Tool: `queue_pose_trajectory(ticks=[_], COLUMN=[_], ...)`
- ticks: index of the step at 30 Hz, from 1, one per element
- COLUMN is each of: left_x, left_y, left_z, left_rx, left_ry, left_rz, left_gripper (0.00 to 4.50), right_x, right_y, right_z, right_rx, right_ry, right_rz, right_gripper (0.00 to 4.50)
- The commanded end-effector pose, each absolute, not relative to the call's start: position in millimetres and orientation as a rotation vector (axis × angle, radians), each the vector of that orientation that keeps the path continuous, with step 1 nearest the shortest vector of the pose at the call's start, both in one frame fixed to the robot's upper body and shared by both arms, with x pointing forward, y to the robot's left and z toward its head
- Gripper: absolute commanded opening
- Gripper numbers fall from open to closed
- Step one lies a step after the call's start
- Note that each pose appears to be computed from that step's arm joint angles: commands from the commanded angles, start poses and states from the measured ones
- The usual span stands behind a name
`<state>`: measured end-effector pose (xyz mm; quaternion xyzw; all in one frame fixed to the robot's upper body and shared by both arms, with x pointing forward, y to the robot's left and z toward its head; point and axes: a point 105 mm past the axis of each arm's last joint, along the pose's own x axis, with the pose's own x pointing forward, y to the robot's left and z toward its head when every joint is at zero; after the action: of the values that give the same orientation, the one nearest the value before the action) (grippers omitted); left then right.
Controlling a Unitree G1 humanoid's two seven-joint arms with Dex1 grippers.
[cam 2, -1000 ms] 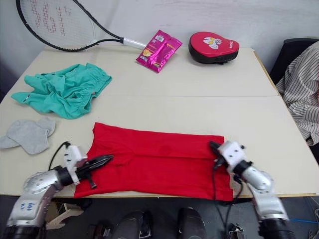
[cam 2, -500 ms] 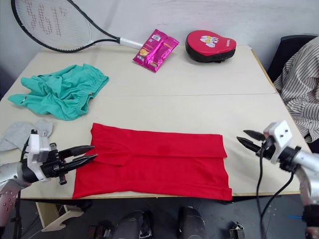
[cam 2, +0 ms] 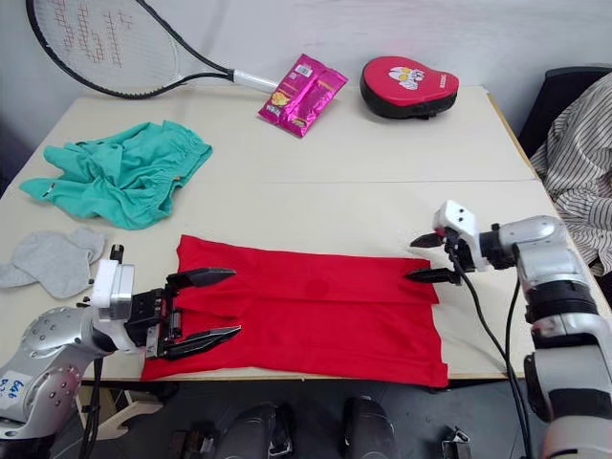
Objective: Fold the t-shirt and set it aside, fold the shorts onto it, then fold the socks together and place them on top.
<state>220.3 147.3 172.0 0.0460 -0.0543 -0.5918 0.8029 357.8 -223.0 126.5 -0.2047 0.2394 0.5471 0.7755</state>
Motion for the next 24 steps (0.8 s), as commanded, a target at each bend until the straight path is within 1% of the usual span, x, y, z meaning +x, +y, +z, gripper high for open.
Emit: queue_pose_trajectory(ticks=[1,8,11,12,15,17,19,22,24], left_x=[215,214,217,218,226,241,248,252,253], left_y=[145,143,144,145,149,158,164,168,169], left_z=[181,179,180,181,183,186,189,188,186], left_rx=[0.118,0.113,0.115,0.115,0.118,0.149,0.154,0.158,0.158], left_ry=[-0.161,-0.167,-0.175,-0.179,-0.194,-0.226,-0.249,-0.248,-0.247], left_rz=[-1.270,-1.251,-1.233,-1.220,-1.166,-1.051,-0.995,-0.980,-0.977], left_gripper=[4.50,4.50,4.50,4.50,4.50,4.50,4.50,4.50,4.50], right_x=[351,349,353,356,377,392,408,429,440], right_y=[-221,-216,-217,-218,-225,-226,-226,-221,-219], right_z=[128,123,127,128,139,148,158,172,177], right_rx=[-0.462,-0.480,-0.511,-0.534,-0.653,-0.714,-0.761,-0.805,-0.844], right_ry=[0.577,0.600,0.589,0.581,0.531,0.489,0.432,0.337,0.298], right_rz=[1.277,1.312,1.302,1.285,1.147,1.052,0.945,0.791,0.706], right_gripper=[3.60,1.24,0.22,0.05,0.05,0.05,0.05,0.05,0.05])
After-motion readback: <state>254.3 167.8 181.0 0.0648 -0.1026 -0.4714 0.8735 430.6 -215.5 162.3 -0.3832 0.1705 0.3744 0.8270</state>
